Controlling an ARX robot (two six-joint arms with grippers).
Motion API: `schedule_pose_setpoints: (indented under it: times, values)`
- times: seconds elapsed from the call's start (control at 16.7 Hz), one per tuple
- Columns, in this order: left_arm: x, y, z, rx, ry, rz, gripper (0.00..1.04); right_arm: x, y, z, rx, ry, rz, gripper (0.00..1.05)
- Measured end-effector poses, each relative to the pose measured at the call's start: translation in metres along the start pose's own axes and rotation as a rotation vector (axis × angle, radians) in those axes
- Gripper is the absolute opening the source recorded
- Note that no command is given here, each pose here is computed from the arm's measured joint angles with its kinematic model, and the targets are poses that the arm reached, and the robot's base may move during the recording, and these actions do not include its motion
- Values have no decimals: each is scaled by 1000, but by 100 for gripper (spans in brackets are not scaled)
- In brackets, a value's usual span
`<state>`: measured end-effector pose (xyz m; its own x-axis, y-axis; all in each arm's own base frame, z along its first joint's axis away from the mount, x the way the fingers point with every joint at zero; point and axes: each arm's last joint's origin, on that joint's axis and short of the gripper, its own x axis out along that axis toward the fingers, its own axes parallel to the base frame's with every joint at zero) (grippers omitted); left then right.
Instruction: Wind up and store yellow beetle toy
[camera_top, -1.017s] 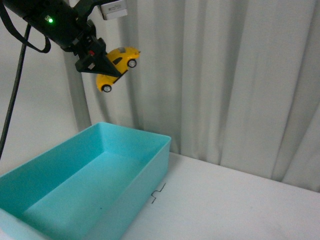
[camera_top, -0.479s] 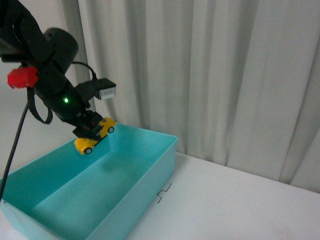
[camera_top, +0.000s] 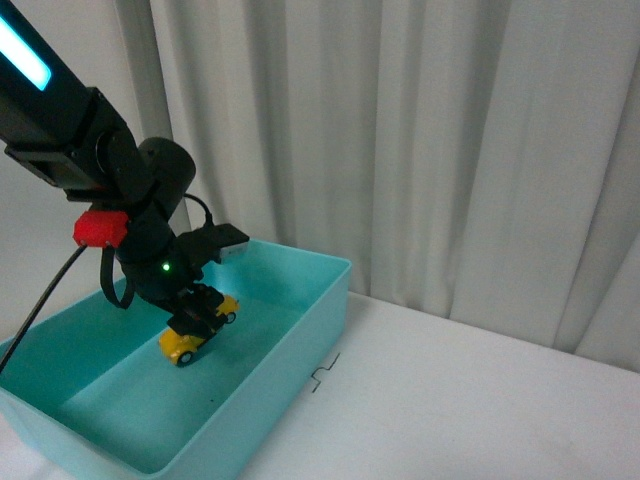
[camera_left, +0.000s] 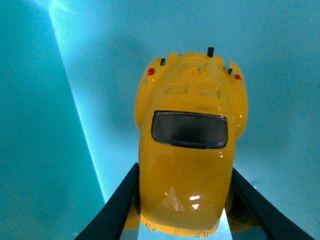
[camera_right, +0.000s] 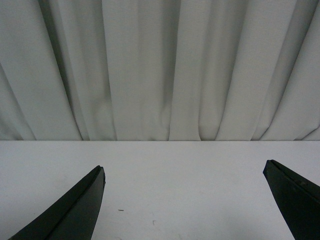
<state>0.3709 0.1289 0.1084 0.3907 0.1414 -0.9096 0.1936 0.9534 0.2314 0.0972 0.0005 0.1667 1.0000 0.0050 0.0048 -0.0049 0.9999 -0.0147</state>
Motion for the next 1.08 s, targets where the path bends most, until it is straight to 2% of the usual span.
schedule_pose_setpoints:
  times: [0.18,0.48,0.54,0.72,0.84,0.96,1.02,1.08]
  values:
    - [9,6,-8,-23,23,17,42,0,0,0,0,0,0,98]
    - [4,4,-10,-34,11,-39,95,0,0,0,0,0,0,98]
    - [-3,5,-7,-45,-16,-51,100,0,0,0,0,0,0,98]
    - [-62,24,5,-85,-237,-35,98,0,0,0,0,0,0,98]
    - [-115,29,-3,-96,-401,-25,98,0,0,0,0,0,0,98]
    - [-160,31,-26,-139,-560,-9,98,0,0,0,0,0,0,98]
    - [-183,29,-52,-174,-625,6,98,0,0,0,0,0,0,98]
    - [-189,28,-67,-190,-731,41,95,0,0,0,0,0,0,98]
